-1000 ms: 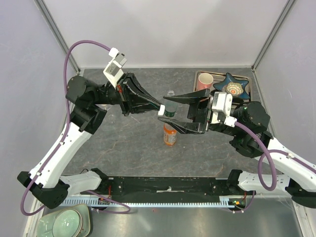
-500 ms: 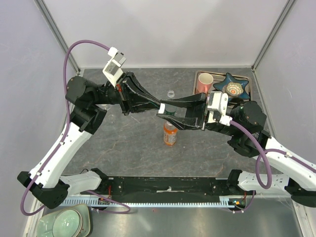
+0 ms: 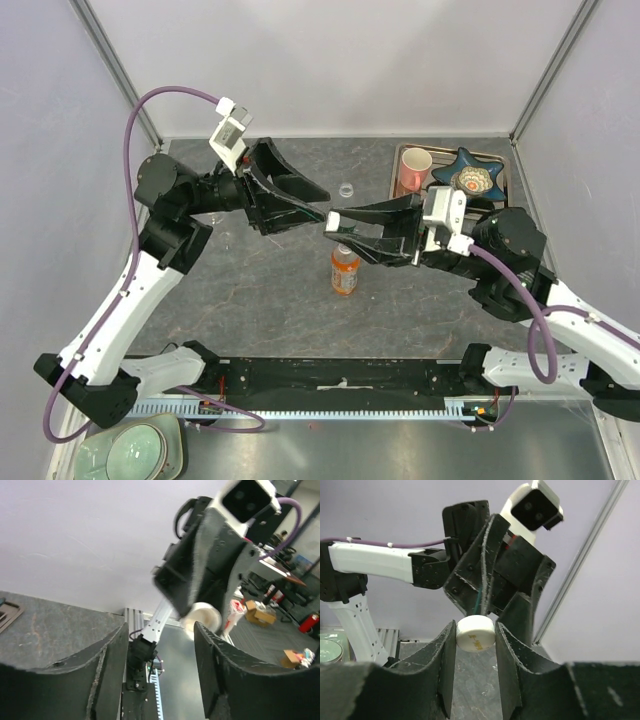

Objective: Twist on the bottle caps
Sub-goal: Pick up the bottle cap from the center of the board.

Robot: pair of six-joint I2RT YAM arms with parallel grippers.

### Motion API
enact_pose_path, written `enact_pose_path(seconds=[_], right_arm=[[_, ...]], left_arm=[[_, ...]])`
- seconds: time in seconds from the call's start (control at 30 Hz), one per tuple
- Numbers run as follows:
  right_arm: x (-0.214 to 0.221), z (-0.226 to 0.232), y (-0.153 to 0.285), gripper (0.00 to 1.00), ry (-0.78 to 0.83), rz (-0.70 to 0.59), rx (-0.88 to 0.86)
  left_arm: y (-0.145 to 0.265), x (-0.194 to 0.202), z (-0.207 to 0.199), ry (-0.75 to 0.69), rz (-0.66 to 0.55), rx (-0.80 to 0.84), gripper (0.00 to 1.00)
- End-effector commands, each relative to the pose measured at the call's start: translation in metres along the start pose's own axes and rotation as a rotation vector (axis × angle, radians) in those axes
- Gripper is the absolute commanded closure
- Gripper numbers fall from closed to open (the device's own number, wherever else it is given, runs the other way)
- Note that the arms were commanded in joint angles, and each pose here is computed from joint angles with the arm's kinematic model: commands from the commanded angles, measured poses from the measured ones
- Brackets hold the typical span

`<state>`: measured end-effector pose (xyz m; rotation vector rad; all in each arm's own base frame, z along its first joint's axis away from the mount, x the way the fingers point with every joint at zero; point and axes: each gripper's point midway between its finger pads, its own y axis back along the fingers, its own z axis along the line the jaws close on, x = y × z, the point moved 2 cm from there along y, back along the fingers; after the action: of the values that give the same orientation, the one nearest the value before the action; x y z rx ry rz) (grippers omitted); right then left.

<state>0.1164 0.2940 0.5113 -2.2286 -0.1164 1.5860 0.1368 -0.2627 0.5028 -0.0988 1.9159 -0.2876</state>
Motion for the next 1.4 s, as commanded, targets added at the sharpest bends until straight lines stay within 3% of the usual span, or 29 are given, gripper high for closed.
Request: enact_pose_path(seconds=[0.0,0.1,0.17,0.27,0.3,0.47,0.67,0.97,1.23,1.37], right_arm=[[-0.029,0.001,0.017,0.79,-0.008,-0.052,0.019],[-0.036,-0.001,0.025,0.80,-0.018,-0.054,0.045],[-0.036,-0.002,0.030,0.82,-0.021,-0.039,0.055],[-0.039,-0.007,0.043,0.83,-0.024,-0.019,0.108],[-0.044,-0.010,0.050,0.83,-0.023,-0.026,0.131],[-0.037,-0.029,0.070,0.84,-0.041,0.042,0.286],[-0.035,-0.034,0.085,0.83,-0.052,0.060,0.350],[-0.038,-0.032,0.100,0.83,-0.050,0.043,0.362],[-0.029,-0.031,0.104,0.83,-0.045,0.061,0.369],[-0.020,-0.029,0.103,0.83,-0.050,0.080,0.365]], left_arm=[[0.009,0.000,0.019,-0.012,-0.023,-0.119,0.33],[0.015,0.008,0.036,-0.024,-0.002,-0.189,0.21],[0.018,0.017,0.048,-0.032,0.029,-0.235,0.20],[0.029,0.053,0.069,-0.064,0.157,-0.268,0.01],[0.033,0.065,0.077,-0.123,0.199,-0.274,0.01],[0.057,0.145,0.107,-0.140,0.378,-0.314,0.01],[0.062,0.199,0.131,-0.270,0.478,-0.381,0.01],[0.043,0.197,0.173,-0.381,0.416,-0.502,0.01],[0.026,0.204,0.186,-0.349,0.404,-0.491,0.01],[0.018,0.204,0.188,-0.333,0.407,-0.481,0.06]])
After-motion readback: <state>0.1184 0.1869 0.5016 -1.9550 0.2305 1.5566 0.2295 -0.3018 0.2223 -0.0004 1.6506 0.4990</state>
